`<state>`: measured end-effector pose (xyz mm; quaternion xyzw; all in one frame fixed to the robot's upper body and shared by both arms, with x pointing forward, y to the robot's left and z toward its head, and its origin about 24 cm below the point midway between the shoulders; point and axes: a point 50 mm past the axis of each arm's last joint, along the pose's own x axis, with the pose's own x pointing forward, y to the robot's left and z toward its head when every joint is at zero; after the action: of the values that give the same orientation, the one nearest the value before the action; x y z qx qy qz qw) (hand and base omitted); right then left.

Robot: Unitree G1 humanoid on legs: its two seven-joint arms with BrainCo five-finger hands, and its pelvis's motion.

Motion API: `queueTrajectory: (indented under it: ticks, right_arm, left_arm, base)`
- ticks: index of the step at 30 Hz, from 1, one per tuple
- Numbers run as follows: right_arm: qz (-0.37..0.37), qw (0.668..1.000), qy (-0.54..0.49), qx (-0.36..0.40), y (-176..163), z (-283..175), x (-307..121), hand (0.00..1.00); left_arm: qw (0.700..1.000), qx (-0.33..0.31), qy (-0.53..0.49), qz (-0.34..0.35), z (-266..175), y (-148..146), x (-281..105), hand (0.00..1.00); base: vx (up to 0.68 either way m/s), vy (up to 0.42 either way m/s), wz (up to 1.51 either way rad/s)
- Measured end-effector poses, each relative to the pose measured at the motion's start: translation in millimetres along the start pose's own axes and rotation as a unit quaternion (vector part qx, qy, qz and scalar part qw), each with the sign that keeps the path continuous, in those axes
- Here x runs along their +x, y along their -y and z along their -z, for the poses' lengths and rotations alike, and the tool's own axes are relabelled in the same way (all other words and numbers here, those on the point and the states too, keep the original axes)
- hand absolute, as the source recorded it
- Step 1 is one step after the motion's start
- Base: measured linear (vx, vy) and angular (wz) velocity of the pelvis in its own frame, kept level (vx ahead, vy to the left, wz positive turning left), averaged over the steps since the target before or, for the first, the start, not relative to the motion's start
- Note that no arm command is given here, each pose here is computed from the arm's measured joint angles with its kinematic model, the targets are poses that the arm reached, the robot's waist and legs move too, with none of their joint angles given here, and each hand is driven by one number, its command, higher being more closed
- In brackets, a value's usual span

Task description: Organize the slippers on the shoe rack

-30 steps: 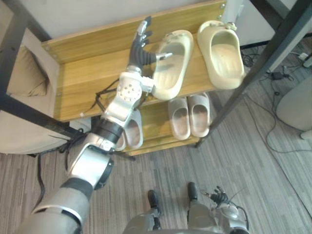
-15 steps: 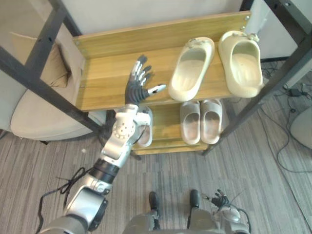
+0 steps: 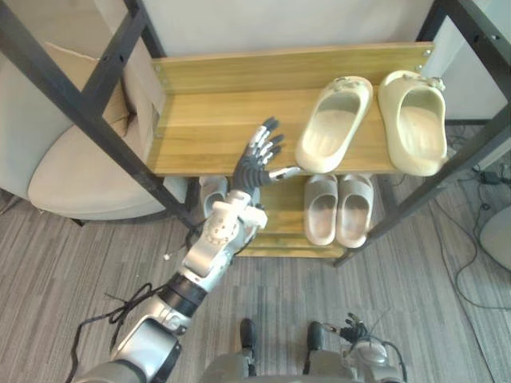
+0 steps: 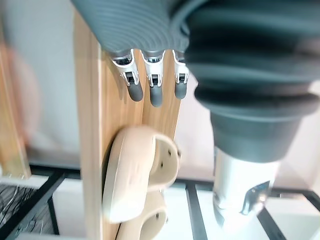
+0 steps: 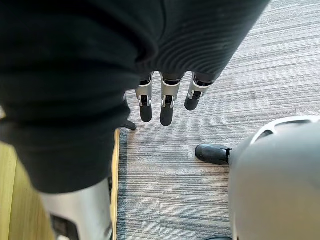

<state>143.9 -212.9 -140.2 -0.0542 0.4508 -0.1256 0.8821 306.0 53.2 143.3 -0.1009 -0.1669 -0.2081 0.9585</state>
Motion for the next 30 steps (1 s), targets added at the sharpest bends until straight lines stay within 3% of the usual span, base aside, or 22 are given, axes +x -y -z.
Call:
queueTrajectory:
  ticks: [6,16,30]
  right_arm:
    - [0.001,1.0,-0.002,0.0,-0.1,-0.2,0.3,0.0]
    - [0.001,1.0,0.003,0.001,-0.3,-4.0,1.2,0.0]
    - [0.011,1.0,0.004,0.016,3.4,-2.9,0.5,0.0]
  left_arm:
    - [0.999,-0.022,-0.006,0.046,2.3,27.4,6.4,0.0]
    - [0.997,-0.03,0.002,0.072,-2.7,47.9,19.2,0.0]
    - [1.0,-0.019,0.006,0.019,-5.8,27.5,27.6,0.0]
  base:
    - [-0.01,0.008,-0.02]
    - [0.02,0.005,-0.1]
    - [-0.01,0.013,-0.08]
